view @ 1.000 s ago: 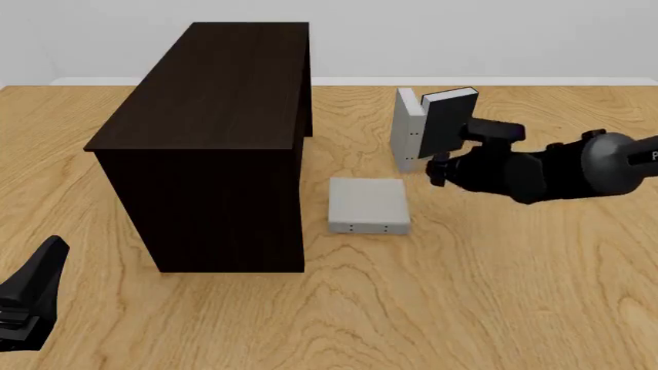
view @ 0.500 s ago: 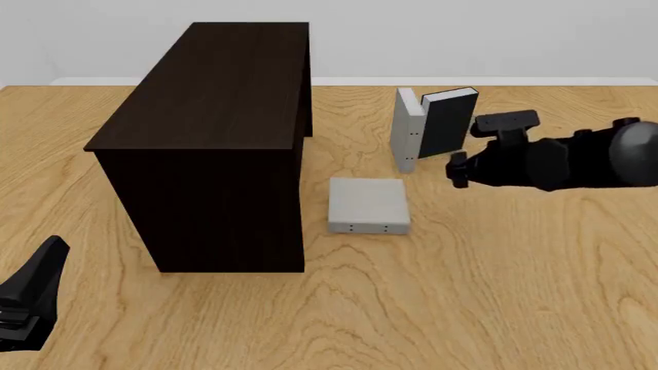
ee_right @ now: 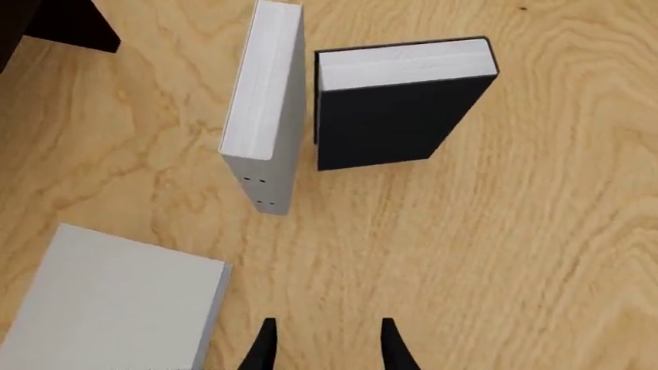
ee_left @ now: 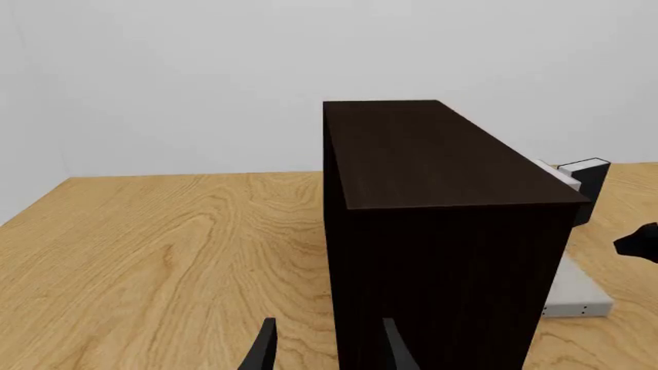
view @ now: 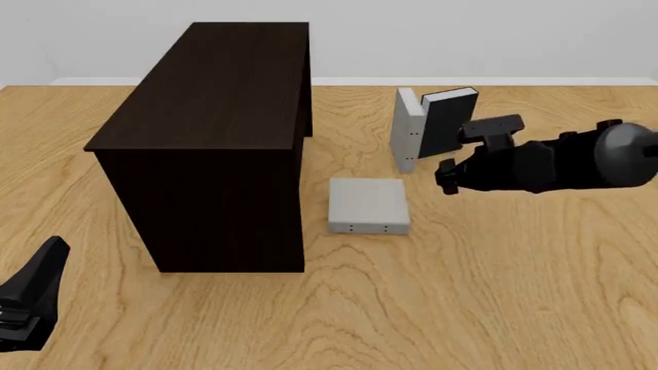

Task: Pick up the book on the right and place it under the cabinet shelf.

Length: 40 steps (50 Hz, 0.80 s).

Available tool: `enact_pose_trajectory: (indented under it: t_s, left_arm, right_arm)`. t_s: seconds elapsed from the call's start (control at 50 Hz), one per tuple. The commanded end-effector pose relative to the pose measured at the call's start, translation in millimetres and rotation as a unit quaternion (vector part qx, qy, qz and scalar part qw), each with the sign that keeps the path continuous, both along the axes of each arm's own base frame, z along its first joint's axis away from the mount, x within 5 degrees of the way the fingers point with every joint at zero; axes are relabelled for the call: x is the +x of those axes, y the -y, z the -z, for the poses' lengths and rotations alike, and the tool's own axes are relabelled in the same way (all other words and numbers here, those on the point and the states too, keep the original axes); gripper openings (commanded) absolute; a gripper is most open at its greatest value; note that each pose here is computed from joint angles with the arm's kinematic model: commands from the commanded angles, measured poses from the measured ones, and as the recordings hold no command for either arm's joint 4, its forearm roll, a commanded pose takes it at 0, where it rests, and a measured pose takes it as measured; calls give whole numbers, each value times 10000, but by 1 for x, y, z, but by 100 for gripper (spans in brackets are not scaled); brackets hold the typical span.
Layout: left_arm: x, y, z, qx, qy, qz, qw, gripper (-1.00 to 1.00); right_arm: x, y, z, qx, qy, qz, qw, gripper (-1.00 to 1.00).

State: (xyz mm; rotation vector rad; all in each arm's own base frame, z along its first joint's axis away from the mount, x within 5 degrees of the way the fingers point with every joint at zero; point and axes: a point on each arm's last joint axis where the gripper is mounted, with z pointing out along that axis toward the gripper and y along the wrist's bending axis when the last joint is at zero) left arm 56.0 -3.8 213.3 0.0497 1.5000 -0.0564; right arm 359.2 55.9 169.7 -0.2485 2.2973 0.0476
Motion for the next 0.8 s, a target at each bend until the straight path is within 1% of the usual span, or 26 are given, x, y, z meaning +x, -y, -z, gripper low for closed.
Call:
enact_pose_trajectory:
  t_s: [0.02, 0.16, 0.42, 0.8]
  left_arm:
    - [0, 0, 0, 0, -3, -3, 10000, 100]
    - [0, 0, 0, 2, 1, -3, 10000, 100]
    - [0, 0, 0, 5, 7, -3, 10000, 100]
    - [0, 0, -1, 11, 22, -3, 10000, 100]
  right_arm:
    - [-2, -25, 10, 438, -87, 63, 9990, 100]
    - [-4, -34, 14, 484, -139, -11, 9987, 100]
    - [-3, -35, 23, 483, -207, 1, 9986, 100]
    - [-9, -35, 31, 525, -272, 34, 9982, 100]
